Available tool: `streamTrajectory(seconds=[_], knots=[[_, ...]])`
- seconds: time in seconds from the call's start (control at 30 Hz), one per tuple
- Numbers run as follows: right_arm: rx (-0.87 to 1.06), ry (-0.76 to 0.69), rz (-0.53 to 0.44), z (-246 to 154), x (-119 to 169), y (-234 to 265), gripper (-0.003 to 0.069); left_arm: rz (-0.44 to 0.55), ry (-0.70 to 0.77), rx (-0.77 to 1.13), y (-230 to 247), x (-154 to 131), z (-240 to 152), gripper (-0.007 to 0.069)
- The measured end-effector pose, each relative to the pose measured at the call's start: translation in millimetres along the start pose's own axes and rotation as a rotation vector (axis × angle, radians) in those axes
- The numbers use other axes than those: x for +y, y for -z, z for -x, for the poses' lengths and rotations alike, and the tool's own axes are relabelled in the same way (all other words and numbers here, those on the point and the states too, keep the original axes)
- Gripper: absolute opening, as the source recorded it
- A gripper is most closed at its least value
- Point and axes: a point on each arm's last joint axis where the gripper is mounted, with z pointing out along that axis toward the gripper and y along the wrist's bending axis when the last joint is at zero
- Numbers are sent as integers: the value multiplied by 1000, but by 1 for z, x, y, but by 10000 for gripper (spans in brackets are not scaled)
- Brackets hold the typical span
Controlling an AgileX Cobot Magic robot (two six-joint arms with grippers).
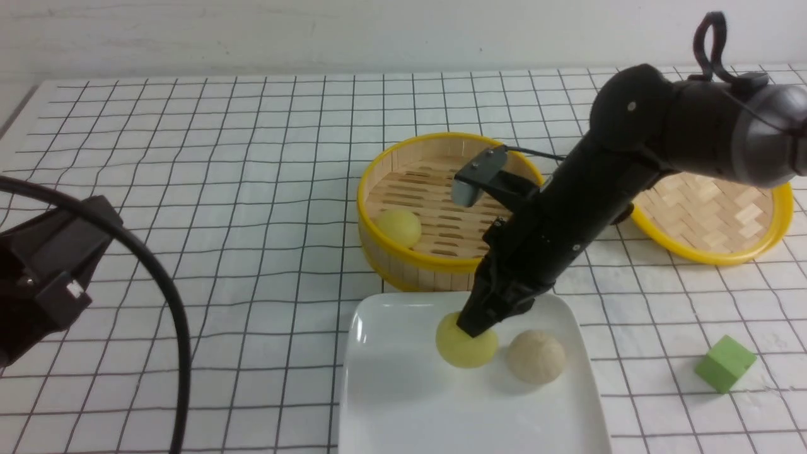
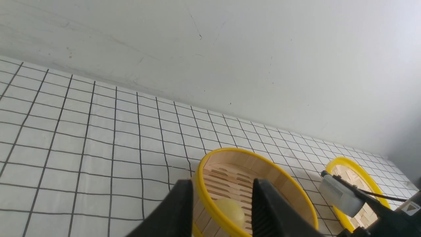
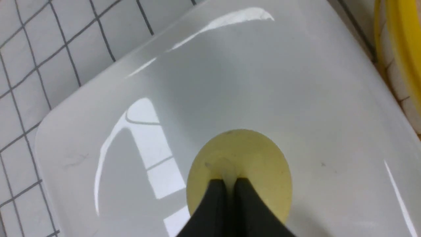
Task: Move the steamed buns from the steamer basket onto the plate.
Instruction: Use the right arm to put the steamed stuffed bun into the plate
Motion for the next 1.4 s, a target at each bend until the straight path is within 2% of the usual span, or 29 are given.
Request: streamTrajectory(seconds=[0.6, 0.8, 0.9, 0.97, 1.0, 1.03, 1.07, 1.1, 1.13, 1.17, 1.27, 1.4], knots=[[15, 4, -28, -2, -10, -12, 22, -3, 0, 2, 0, 0, 0, 283], [21, -1, -28, -4, -13, -15, 53, -4, 0, 3, 0, 0, 0, 283], [21, 0, -28, -4, -13, -15, 143, -4, 0, 3, 0, 0, 0, 283], [21, -1, -28, -4, -13, -15, 251, -4, 0, 3, 0, 0, 0, 282], [21, -2, -28, -4, -13, -15, 262, -4, 0, 3, 0, 0, 0, 282], [21, -4, -27, -4, -13, -15, 348, -4, 0, 3, 0, 0, 0, 282], [21, -4, -27, -4, -13, -15, 399, -4, 0, 3, 0, 0, 0, 282], [21, -4, -27, -4, -13, -15, 409, -4, 0, 3, 0, 0, 0, 282], [21, -4, -27, -4, -13, -15, 480, -4, 0, 3, 0, 0, 0, 282], [20, -4, -27, -3, -12, -15, 517, -4, 0, 3, 0, 0, 0, 282], [6, 7, -39, -1, -11, -11, 578, -4, 0, 3, 0, 0, 0, 282], [-87, 63, -95, 15, 1, 19, 580, -4, 0, 3, 0, 0, 0, 282]])
